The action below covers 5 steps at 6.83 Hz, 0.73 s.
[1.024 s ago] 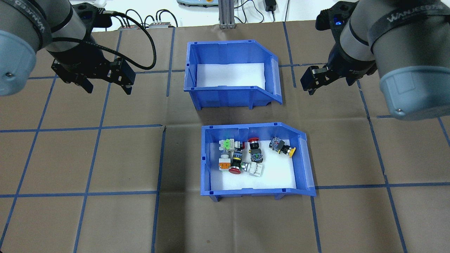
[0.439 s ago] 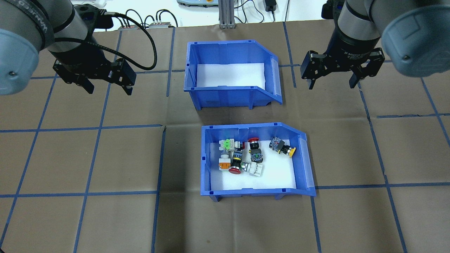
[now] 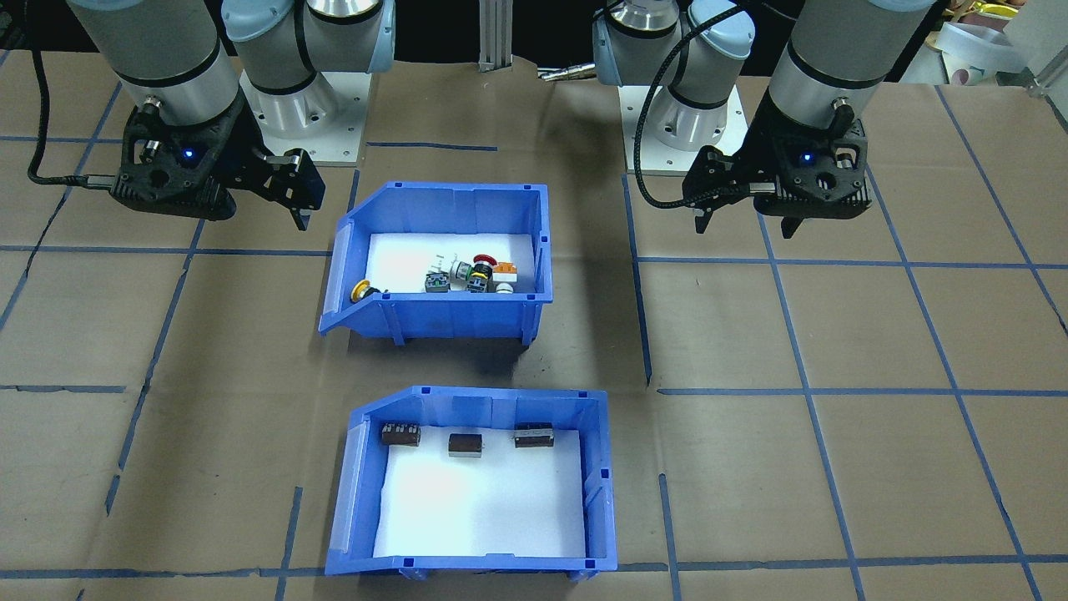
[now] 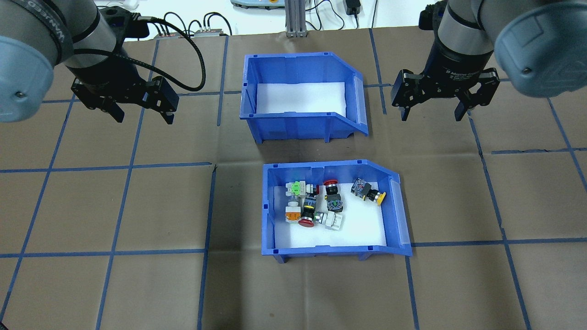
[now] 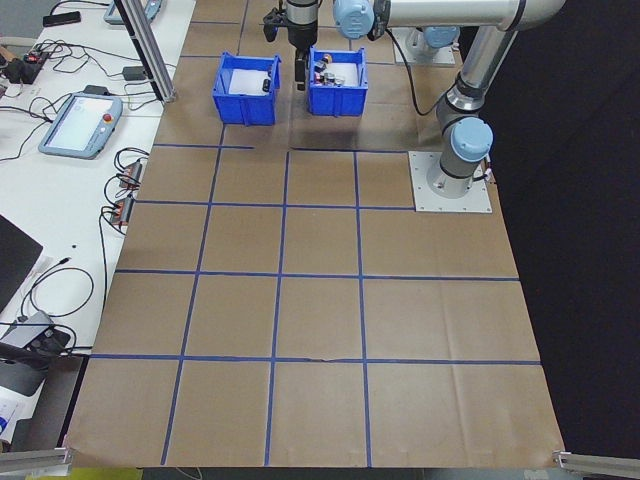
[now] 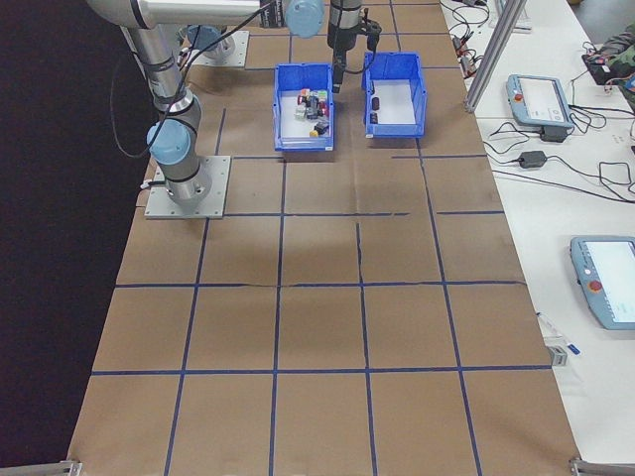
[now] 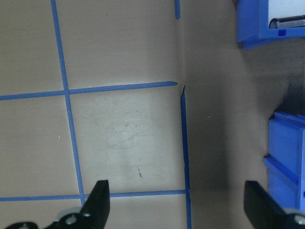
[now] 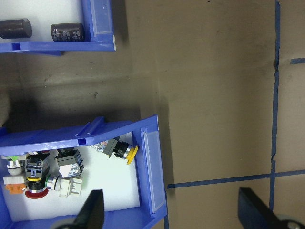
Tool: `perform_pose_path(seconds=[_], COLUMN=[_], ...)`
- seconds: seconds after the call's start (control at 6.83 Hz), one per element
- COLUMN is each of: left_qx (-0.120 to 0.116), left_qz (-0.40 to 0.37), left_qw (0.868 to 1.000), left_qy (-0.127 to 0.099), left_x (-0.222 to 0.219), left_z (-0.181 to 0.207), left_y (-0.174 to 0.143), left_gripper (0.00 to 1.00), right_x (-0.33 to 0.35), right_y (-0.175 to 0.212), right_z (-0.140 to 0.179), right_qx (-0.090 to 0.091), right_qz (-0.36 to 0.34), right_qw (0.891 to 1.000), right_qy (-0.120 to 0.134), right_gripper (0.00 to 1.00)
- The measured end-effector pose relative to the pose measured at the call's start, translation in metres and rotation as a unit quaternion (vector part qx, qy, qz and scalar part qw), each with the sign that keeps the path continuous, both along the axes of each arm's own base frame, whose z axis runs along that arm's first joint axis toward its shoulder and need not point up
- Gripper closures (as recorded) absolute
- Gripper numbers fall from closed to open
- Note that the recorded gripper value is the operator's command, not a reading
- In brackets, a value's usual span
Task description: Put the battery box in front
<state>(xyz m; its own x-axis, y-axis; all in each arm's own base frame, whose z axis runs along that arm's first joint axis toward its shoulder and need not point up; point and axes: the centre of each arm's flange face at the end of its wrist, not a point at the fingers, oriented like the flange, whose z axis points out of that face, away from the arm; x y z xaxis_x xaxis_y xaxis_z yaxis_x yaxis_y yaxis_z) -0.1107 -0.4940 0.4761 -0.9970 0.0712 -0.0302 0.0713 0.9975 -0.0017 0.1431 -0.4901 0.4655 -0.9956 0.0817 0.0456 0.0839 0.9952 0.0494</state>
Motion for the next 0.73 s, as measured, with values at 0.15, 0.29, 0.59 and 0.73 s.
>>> perform_pose_path(seconds=[0.15, 0.29, 0.59, 0.73], left_qx=[0.001, 0.001, 0.0, 0.0], left_qz=[0.0, 0.0, 0.0, 0.0], left_qw=[1.0, 1.0, 1.0, 1.0], left_qy=[0.0, 0.0, 0.0, 0.0], left_x=[0.0, 0.0, 0.0001, 0.0002], left_z=[-0.0008, -0.0013, -0.0004, 0.0], left_y=[-0.0005, -0.0013, -0.0029, -0.0037], left_gripper=[0.01, 0.01, 0.01, 0.01], right_x=[0.0001, 0.0001, 0.0002, 0.0001], right_y=[0.0004, 0.0005, 0.0004, 0.0005], right_z=[0.0004, 0.0005, 0.0016, 0.0028], right_qx=[-0.001, -0.001, -0.002, -0.004], right_qz=[0.0, 0.0, 0.0, 0.0], right_qw=[1.0, 1.0, 1.0, 1.0], right_qy=[0.0, -0.001, -0.001, 0.0], right_gripper=[0.0, 0.0, 0.0, 0.0])
